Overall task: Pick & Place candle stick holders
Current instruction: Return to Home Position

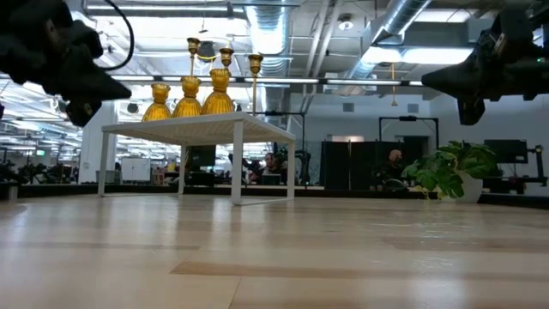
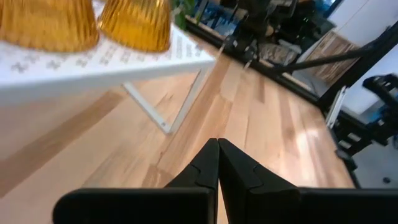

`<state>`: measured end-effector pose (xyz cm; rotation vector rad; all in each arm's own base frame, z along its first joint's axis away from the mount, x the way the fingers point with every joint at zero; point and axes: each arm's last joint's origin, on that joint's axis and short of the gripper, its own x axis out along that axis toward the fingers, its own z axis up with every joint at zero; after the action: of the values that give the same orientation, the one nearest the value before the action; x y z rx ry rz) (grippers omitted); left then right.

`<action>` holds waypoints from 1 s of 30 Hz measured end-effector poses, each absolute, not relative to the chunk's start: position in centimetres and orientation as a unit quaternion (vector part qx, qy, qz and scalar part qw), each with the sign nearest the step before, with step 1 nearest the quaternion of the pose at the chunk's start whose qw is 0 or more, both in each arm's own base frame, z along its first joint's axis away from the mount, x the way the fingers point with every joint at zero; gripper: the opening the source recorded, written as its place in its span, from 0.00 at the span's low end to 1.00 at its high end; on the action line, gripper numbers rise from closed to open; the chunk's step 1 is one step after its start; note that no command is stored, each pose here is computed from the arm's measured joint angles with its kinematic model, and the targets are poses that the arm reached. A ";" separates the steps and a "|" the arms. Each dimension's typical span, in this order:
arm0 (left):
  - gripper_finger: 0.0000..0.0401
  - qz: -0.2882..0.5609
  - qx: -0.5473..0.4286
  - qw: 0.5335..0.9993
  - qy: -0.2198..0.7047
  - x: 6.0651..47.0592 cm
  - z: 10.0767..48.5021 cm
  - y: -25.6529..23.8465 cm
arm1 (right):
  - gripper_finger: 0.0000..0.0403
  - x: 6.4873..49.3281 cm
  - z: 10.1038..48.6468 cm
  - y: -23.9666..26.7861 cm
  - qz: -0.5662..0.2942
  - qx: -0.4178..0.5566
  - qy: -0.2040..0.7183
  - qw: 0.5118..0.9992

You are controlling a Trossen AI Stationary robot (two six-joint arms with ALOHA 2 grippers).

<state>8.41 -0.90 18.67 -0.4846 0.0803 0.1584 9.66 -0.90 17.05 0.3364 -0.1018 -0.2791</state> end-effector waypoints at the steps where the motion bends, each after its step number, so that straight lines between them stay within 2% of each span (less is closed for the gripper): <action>1: 0.01 0.079 -0.239 0.967 0.044 8.5 18.4 -0.9 | 0.00 9.7 17.0 -0.9 -0.137 0.167 -0.050 0.975; 8: 0.01 0.084 -0.233 0.967 0.061 8.8 17.0 -1.0 | 0.00 9.7 17.0 -0.9 -0.137 0.166 -0.049 0.975; 30: 0.02 0.089 -0.235 0.966 0.058 8.9 17.1 -1.0 | 0.00 9.7 17.0 -0.9 -0.137 0.167 -0.049 0.975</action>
<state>8.92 -0.99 17.08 -0.4756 0.1181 0.1807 9.67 -0.88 17.00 0.3366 -0.0984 -0.2755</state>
